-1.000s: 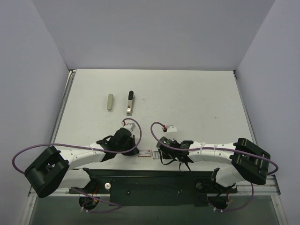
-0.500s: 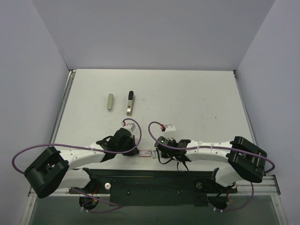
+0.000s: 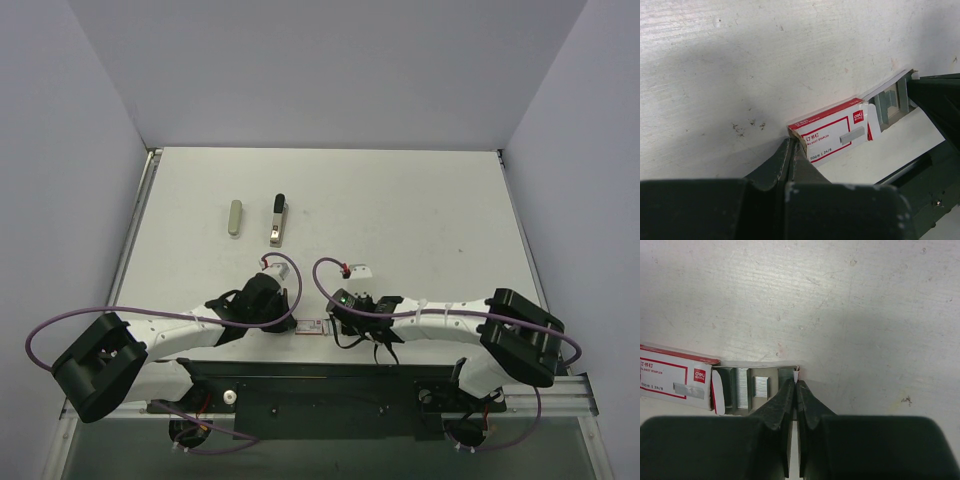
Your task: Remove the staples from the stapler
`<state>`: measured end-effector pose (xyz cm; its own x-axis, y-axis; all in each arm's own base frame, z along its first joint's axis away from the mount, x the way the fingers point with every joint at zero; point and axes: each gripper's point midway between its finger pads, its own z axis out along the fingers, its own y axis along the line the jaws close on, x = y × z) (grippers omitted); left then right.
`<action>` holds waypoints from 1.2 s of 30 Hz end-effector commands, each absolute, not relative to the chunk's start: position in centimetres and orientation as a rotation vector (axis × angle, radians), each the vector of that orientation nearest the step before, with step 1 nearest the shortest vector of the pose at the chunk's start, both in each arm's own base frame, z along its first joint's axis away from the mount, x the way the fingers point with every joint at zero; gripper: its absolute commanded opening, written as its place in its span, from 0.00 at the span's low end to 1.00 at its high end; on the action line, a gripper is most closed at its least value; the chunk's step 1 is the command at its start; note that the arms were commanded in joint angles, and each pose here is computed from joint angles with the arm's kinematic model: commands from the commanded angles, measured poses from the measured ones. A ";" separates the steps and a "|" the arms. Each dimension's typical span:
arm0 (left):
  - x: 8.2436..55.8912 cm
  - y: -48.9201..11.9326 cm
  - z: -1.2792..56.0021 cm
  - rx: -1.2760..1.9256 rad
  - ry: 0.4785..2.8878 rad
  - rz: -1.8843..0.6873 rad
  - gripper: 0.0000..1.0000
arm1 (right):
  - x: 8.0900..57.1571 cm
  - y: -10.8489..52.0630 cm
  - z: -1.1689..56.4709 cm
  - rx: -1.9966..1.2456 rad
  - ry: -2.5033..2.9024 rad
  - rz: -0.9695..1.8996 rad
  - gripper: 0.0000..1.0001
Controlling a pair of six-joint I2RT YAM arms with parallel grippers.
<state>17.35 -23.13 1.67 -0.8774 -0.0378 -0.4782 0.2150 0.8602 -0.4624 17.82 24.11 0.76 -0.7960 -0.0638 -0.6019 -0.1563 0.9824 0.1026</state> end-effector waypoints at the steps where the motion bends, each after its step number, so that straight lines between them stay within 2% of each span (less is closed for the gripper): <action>1: 15.3 -21.5 -0.6 0.169 2.647 -0.641 0.00 | 18.8 24.2 1.1 -0.124 2.470 0.160 0.00; 16: 15.0 -21.8 -0.6 0.180 2.646 -0.654 0.00 | 19.6 24.3 0.8 -0.063 2.463 0.145 0.00; 36: 14.8 -22.1 -0.6 0.191 2.651 -0.652 0.00 | 19.3 27.5 0.6 -0.128 2.487 0.262 0.00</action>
